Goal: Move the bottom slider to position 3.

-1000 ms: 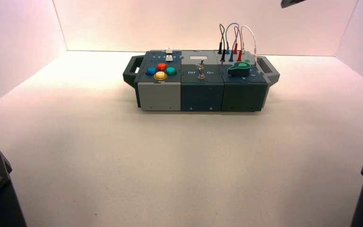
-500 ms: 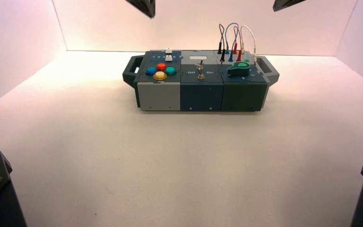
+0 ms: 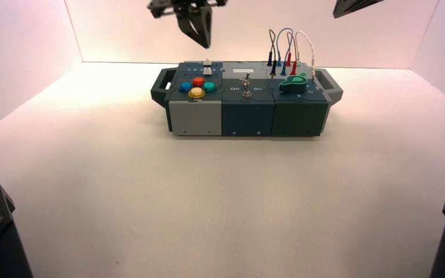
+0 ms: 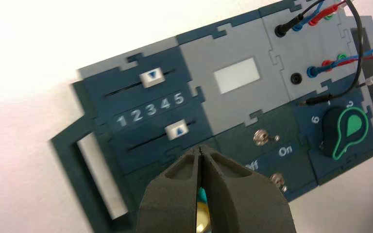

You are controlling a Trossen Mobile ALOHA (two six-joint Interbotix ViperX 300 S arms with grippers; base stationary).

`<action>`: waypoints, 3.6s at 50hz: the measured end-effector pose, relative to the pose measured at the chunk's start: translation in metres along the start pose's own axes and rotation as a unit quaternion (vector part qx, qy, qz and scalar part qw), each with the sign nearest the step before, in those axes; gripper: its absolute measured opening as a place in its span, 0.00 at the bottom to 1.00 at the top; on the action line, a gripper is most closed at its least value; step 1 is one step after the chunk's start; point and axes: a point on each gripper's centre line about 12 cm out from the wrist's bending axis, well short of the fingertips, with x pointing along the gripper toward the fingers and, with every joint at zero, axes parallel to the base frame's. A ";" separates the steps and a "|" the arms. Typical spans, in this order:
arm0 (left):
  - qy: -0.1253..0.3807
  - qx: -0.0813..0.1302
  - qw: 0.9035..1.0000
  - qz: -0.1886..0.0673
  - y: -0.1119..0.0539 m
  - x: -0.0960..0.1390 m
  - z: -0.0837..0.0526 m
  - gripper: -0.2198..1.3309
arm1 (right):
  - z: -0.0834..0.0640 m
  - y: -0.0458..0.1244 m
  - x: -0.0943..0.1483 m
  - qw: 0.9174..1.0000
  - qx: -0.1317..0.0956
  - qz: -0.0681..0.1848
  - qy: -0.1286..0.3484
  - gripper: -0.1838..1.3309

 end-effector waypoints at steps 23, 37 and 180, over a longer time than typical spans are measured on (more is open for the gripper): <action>0.029 -0.008 1.000 0.002 0.004 0.037 -0.001 0.04 | 0.000 0.000 0.000 1.000 -0.001 0.000 0.001 0.03; 0.034 -0.008 0.999 0.003 0.005 0.049 0.001 0.04 | 0.000 0.000 0.000 1.000 -0.002 -0.001 0.001 0.03; 0.051 -0.011 0.999 0.010 0.018 0.055 0.003 0.04 | -0.002 0.002 -0.001 1.000 -0.011 0.003 0.008 0.03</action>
